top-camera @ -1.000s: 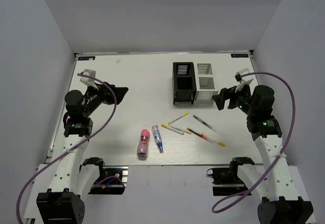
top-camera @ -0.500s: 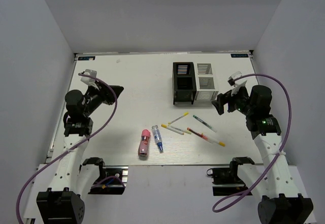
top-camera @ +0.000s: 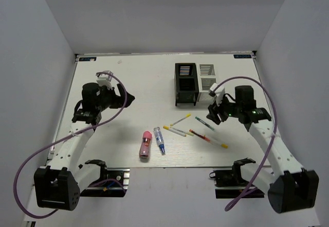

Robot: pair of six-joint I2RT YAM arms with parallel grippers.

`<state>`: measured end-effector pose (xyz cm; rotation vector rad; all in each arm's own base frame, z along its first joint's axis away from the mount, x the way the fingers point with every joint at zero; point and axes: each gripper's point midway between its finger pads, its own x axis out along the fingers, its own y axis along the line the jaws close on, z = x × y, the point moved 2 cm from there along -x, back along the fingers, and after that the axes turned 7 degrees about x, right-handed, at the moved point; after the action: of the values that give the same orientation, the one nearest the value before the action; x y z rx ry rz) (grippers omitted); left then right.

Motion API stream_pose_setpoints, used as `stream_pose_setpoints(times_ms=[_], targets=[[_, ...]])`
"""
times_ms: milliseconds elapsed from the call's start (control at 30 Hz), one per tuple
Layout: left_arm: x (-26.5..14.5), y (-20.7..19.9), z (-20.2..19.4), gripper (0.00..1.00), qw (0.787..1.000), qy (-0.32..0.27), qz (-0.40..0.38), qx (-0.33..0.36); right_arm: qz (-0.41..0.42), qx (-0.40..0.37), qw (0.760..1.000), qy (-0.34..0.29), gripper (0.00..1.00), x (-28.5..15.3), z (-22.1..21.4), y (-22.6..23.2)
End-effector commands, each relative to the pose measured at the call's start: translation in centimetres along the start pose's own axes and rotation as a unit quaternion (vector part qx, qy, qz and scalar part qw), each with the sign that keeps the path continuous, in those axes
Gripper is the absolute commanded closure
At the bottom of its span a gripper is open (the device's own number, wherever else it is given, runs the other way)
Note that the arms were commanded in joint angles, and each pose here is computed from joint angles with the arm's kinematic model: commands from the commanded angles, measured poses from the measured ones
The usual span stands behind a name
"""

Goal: Sort the stationery into containers
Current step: Grab a piece of stationery with the right arm

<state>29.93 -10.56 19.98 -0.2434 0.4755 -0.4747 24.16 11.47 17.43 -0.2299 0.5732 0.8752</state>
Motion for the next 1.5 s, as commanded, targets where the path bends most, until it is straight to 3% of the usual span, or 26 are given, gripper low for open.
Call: stream_pose_setpoints(times_ms=[0,33,100,133,400,533,867,1033,1467], targets=[[0.6,0.1,1.0,0.05,1.0,0.001,0.02,0.023,-0.01,-0.022,0.998,0.063,0.37,1.8,-2.1,-0.5],[0.8,0.3,0.8,0.03,0.999,0.006,0.021,0.034,-0.031,-0.027,0.996,0.084,0.32,2.2,-3.0,-1.1],[1.7,-0.3,-0.3,0.0,0.999,0.031,0.008,0.045,-0.052,-0.045,0.994,0.082,0.32,3.3,-3.1,-2.1],[1.9,-0.5,-0.7,0.0,0.998,0.044,0.004,0.048,-0.072,-0.043,0.99,0.11,0.3,3.7,-4.8,-2.7],[4.8,-0.1,-3.3,0.0,0.981,0.136,0.069,0.12,-0.061,-0.046,0.983,0.168,0.23,6.6,-5.6,-4.6],[5.1,0.4,-3.1,0.0,0.977,0.14,0.099,0.13,-0.04,-0.041,0.982,0.18,0.25,7.4,-5.9,-4.5],[4.2,-2.2,-3.5,0.0,0.985,0.129,0.035,0.106,0.017,-0.017,0.981,0.191,0.44,8.4,-6.3,-2.8],[3.6,-2.8,-3.6,0.0,0.986,0.132,0.02,0.104,0.039,-0.014,0.978,0.207,0.44,9.4,-7.4,-1.5],[2.8,-3.9,-3.0,0.0,0.987,0.116,0.005,0.107,0.002,-0.015,0.968,0.251,0.45,10.9,-9.3,-2.0]])
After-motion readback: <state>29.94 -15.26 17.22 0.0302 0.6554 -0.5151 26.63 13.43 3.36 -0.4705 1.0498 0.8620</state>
